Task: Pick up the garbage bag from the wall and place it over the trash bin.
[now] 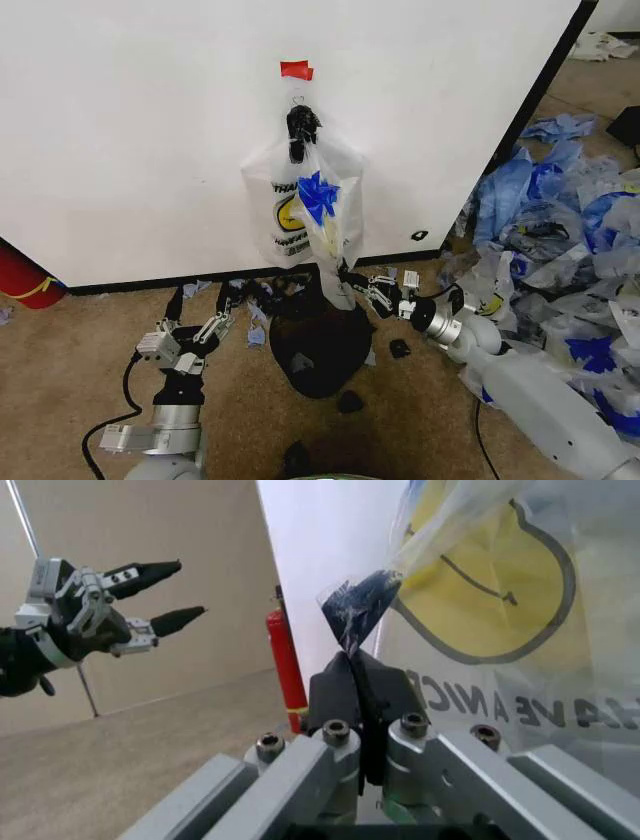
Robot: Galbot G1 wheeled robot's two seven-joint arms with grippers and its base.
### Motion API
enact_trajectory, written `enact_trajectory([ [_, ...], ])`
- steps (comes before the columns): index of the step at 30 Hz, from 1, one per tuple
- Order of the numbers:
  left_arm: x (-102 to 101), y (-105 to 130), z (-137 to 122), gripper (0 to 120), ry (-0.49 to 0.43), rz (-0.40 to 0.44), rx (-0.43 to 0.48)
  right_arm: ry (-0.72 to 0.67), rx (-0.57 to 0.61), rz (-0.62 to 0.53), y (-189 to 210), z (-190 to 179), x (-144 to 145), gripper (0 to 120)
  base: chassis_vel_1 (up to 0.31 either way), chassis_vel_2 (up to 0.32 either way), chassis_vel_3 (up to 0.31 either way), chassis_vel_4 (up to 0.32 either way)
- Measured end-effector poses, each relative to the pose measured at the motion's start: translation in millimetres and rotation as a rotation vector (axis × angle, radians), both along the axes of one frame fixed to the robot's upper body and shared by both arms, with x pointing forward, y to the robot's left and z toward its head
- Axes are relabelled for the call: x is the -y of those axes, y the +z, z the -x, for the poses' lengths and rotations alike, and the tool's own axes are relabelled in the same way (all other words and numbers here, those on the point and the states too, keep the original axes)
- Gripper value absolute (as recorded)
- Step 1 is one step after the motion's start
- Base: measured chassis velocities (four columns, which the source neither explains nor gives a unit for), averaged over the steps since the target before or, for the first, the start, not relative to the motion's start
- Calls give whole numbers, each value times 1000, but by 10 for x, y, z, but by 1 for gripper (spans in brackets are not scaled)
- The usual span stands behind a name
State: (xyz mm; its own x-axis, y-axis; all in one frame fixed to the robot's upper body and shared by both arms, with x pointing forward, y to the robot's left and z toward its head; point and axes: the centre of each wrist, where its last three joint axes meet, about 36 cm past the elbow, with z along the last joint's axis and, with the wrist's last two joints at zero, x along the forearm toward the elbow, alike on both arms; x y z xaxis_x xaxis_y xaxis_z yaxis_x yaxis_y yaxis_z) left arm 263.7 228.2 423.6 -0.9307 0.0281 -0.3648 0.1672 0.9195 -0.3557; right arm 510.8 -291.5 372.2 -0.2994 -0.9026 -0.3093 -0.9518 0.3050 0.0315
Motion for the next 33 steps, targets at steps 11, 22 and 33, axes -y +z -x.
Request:
enact_trajectory([
  [11, -14, 14, -21, 100, -4, -2, 5, 39, 11, 20, -35, 58, 67, 0, 0, 0, 0, 0],
  [22, 2, 2, -39, 100, -10, -1, 4, 72, 24, 44, -41, 120, 158, 0, 0, 0, 0, 0],
  [33, -2, -15, -61, 100, -15, -5, -1, 116, 35, 63, -36, 162, 209, 0, 0, 0, 0, 0],
])
